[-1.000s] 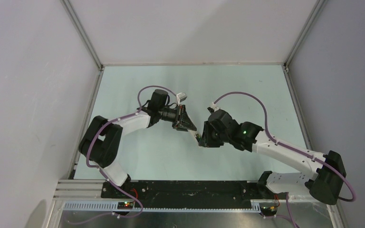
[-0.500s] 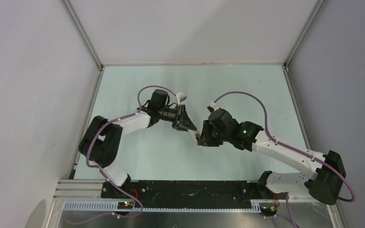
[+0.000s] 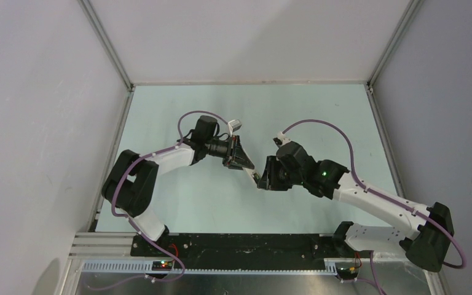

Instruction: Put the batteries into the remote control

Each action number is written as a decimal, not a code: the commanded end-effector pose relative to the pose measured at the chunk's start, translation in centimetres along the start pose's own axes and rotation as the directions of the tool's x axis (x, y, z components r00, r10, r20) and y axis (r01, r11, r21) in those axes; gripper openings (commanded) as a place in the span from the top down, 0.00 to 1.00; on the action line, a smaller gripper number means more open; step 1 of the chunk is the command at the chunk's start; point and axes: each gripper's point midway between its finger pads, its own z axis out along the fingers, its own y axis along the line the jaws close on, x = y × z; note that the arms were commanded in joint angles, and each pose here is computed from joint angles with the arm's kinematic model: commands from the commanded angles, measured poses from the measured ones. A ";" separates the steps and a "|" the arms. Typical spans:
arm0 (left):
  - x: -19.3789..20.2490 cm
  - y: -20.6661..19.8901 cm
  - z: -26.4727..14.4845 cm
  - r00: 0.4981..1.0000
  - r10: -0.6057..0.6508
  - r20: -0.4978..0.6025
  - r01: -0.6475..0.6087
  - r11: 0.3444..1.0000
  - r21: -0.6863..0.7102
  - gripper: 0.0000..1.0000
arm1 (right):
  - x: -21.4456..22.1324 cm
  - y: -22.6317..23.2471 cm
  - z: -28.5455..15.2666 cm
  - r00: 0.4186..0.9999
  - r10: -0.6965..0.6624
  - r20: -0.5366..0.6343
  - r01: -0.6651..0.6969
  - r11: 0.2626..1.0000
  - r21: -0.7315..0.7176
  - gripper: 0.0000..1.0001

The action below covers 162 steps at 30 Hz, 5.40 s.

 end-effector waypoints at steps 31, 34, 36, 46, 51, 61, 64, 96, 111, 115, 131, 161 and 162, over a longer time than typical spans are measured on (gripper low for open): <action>-0.5 -1.4 -0.3 0.999 0.036 0.005 -0.037 0.999 0.035 1.00 | -1.0 0.0 1.8 0.999 0.025 0.029 -0.025 1.000 -0.006 0.73; -0.4 -1.5 -0.4 0.999 0.040 0.004 -0.041 0.999 0.036 1.00 | -1.1 0.0 1.9 0.999 0.025 0.031 -0.025 1.000 -0.011 0.75; -0.3 -1.5 -0.4 0.999 0.047 0.003 -0.047 0.998 0.038 1.00 | -1.3 0.1 2.0 0.999 0.027 0.032 -0.027 1.000 -0.016 0.78; 0.4 -1.5 -0.6 0.998 0.067 -0.004 -0.066 0.997 0.042 1.00 | -1.4 -0.1 2.5 0.999 0.034 0.026 -0.034 0.999 -0.014 0.86; 1.0 -2.2 -0.8 0.994 0.110 -0.012 -0.109 0.992 0.059 1.00 | -1.5 0.0 2.6 0.999 0.031 0.020 -0.030 0.999 -0.026 0.89; 2.2 -3.1 -1.1 0.984 0.179 -0.027 -0.176 0.980 0.088 1.00 | -1.8 0.5 2.8 1.000 0.020 0.002 -0.020 0.997 -0.069 0.90; 2.3 -3.2 -1.0 0.982 0.184 -0.031 -0.181 0.979 0.091 1.00 | -1.8 0.6 2.8 1.000 0.020 -0.003 -0.020 0.997 -0.079 0.91; 2.0 -4.3 -0.9 0.971 0.238 -0.009 -0.236 0.968 0.089 1.00 | -3.8 2.8 -0.7 0.998 0.010 0.062 0.004 0.974 -0.226 0.91; 3.4 -8.9 -2.5 0.931 0.363 0.021 -0.362 0.919 0.154 1.00 | -2.1 1.7 -3.6 0.977 -0.143 0.159 0.183 0.943 -0.277 0.51; 4.0 -10.1 -3.1 0.917 0.397 0.032 -0.397 0.902 0.169 1.00 | -1.6 3.5 -4.1 0.959 -0.223 0.175 0.272 0.895 -0.355 0.51; 4.2 -10.2 -3.1 0.925 0.380 0.029 -0.379 0.910 0.166 1.00 | 0.0 5.0 -4.4 0.937 -0.302 0.175 0.348 0.847 -0.401 0.66; 3.7 -9.6 -2.7 0.931 0.364 0.031 -0.365 0.919 0.147 1.00 | -1.9 4.1 -6.4 0.929 -0.250 0.275 0.336 0.879 -0.338 0.22; 3.7 -9.6 -2.7 0.931 0.364 0.033 -0.365 0.920 0.146 1.00 | -1.8 3.9 -6.3 0.929 -0.252 0.272 0.336 0.882 -0.330 0.22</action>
